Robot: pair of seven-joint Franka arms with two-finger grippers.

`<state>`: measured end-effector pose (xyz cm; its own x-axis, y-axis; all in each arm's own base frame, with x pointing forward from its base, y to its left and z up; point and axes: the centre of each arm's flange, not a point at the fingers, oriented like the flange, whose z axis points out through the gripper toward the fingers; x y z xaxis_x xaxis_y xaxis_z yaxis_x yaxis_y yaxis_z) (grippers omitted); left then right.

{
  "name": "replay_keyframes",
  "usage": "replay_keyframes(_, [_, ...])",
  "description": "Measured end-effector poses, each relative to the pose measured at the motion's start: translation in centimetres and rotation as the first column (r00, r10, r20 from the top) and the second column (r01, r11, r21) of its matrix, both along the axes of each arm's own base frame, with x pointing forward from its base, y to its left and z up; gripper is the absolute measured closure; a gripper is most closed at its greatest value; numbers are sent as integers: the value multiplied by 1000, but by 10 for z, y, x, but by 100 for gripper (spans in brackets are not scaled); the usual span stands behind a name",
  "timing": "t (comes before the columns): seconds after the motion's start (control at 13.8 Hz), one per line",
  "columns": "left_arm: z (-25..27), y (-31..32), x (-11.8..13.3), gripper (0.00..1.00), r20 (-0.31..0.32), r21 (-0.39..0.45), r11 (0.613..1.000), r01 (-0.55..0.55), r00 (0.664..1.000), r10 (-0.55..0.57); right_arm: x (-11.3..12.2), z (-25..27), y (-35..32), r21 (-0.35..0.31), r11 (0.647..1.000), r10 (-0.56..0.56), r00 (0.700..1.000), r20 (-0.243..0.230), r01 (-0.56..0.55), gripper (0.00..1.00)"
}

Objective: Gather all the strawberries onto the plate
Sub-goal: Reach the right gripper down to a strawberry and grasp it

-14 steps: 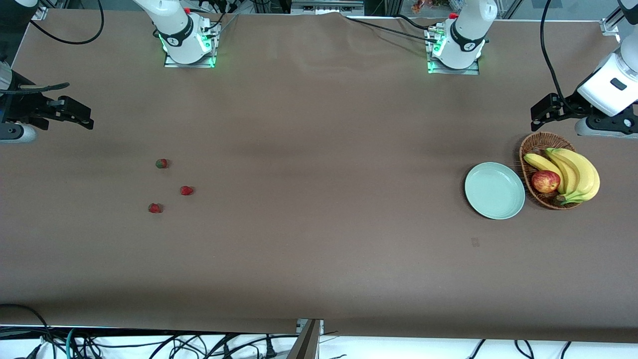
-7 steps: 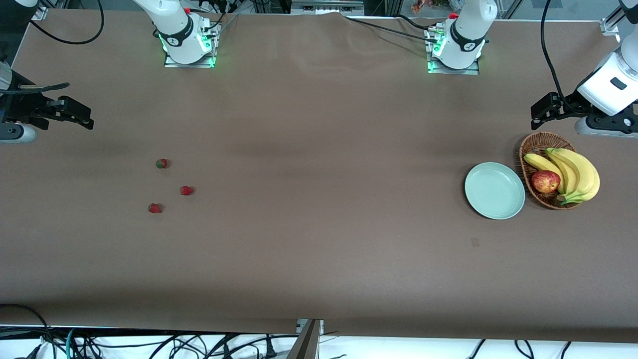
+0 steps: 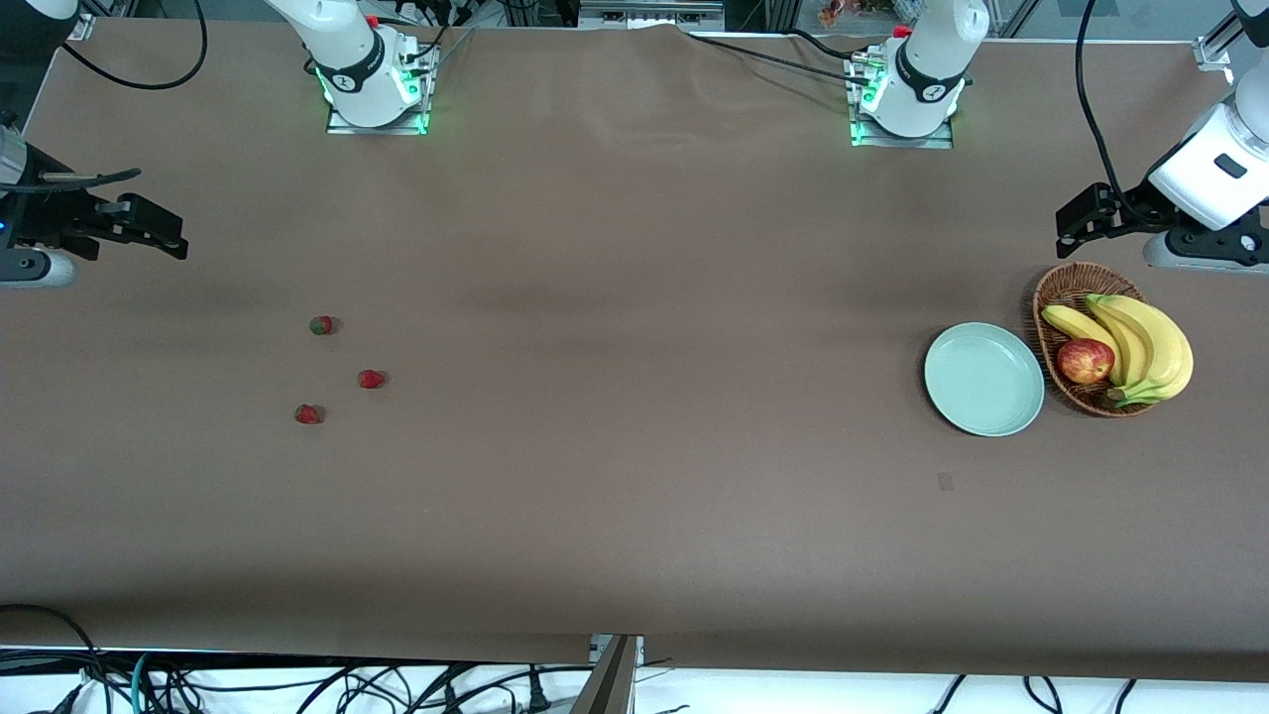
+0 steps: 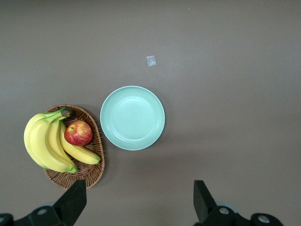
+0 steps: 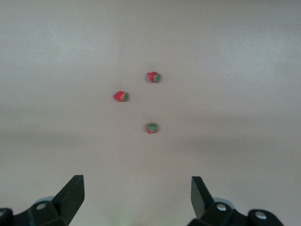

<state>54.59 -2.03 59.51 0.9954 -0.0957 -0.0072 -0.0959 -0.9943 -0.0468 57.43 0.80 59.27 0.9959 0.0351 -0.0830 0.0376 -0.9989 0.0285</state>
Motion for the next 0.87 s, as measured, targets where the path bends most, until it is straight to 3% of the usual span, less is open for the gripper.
replay_keyframes(0.22, [0,0,0,0,0,0,1000,0,1000,0,13,-23,-1,0,1000,-4,1000,-21,4,0])
replay_keyframes(0.44, [0,0,0,0,0,0,1000,0,1000,0,37,-57,-8,1,1000,-15,1000,-10,15,0])
replay_keyframes(0.87, [0,0,0,0,-1,0,1000,0,1000,0,93,-199,-17,7,1000,-24,999,-46,24,0])
